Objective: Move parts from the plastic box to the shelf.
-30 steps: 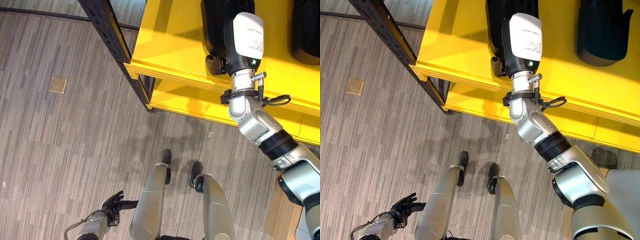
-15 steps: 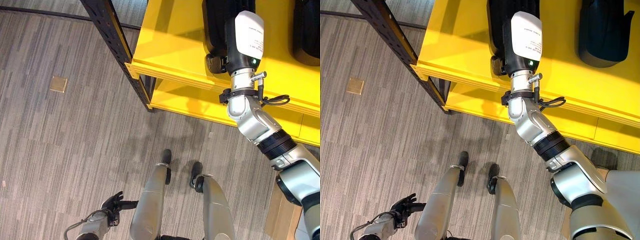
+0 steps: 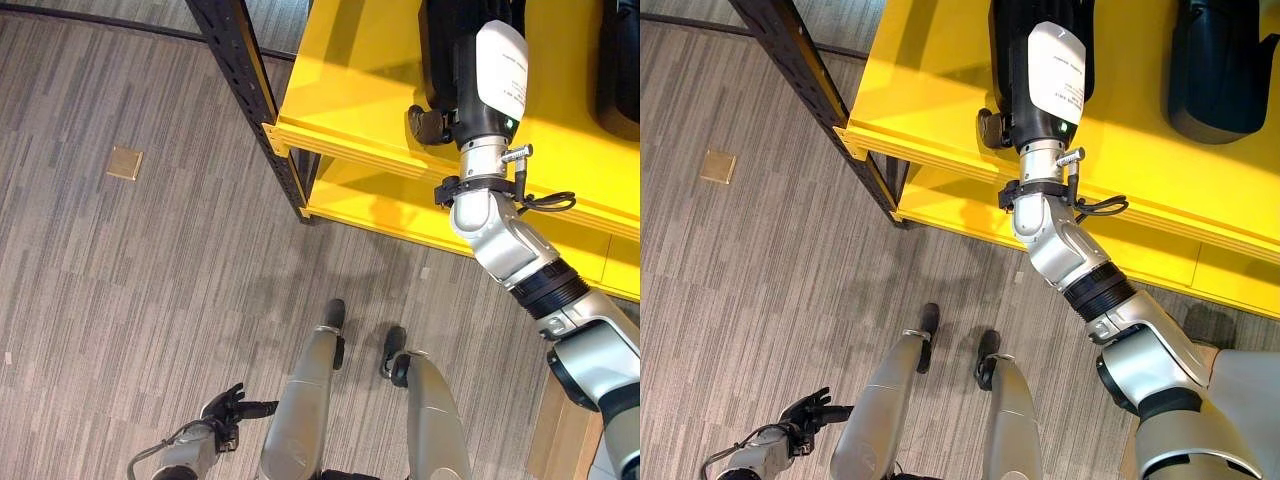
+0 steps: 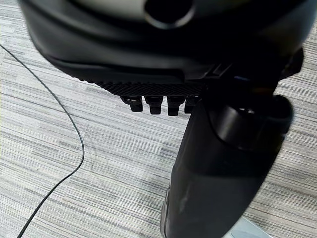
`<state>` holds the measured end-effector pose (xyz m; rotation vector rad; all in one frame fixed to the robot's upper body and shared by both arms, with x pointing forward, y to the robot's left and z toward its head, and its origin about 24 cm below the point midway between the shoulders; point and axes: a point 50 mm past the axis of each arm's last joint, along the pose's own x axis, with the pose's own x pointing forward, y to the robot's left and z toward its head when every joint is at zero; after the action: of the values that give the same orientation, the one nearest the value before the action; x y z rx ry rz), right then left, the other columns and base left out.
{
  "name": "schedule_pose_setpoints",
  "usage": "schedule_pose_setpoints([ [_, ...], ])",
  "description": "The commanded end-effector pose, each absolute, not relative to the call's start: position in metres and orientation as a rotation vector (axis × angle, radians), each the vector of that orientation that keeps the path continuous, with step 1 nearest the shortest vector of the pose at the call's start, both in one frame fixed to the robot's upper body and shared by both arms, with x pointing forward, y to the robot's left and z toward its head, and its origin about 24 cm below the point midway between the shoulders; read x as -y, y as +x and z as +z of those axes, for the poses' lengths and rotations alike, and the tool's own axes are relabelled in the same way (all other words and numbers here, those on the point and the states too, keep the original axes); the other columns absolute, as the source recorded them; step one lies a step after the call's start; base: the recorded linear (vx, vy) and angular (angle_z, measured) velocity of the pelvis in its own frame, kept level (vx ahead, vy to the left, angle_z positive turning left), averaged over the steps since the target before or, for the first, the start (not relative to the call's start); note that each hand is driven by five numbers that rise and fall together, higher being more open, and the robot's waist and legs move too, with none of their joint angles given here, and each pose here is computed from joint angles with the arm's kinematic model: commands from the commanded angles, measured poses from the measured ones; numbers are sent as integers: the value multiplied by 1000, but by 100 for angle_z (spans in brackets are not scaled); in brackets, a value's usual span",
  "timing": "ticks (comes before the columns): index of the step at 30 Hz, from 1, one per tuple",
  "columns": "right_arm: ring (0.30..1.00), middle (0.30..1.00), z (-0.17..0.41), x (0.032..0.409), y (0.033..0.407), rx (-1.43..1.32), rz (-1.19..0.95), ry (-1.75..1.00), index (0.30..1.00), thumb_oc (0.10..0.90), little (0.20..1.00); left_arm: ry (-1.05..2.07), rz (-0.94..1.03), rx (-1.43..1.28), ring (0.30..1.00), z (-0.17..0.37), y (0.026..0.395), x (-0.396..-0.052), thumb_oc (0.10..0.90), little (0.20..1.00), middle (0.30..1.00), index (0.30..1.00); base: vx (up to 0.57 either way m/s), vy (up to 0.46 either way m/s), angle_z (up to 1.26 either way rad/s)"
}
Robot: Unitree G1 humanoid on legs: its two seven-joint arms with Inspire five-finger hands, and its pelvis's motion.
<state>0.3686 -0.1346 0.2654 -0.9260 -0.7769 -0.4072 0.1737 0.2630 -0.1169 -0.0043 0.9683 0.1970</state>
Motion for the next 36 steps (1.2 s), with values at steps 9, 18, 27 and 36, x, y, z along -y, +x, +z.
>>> schedule_pose_setpoints([
  [9,1000,1000,350,133,350,1054,-565,-742,1000,900,1000,-10,280,-1037,1000,-124,147,-279,900,1000,1000,1000,0,0,0],
  [18,1000,1000,341,140,355,950,-529,-578,1000,900,1000,-7,279,-1033,1000,-123,150,-276,900,1000,1000,1000,-4,-3,0],
  [27,1000,1000,317,132,366,746,-309,-205,1000,900,1000,-29,274,-1035,1000,-125,153,-266,900,1000,1000,1000,-3,8,-1],
  [36,1000,1000,298,127,373,630,-205,-42,1000,900,1000,-35,256,-1044,1000,-126,156,-260,900,1000,1000,1000,0,0,0],
])
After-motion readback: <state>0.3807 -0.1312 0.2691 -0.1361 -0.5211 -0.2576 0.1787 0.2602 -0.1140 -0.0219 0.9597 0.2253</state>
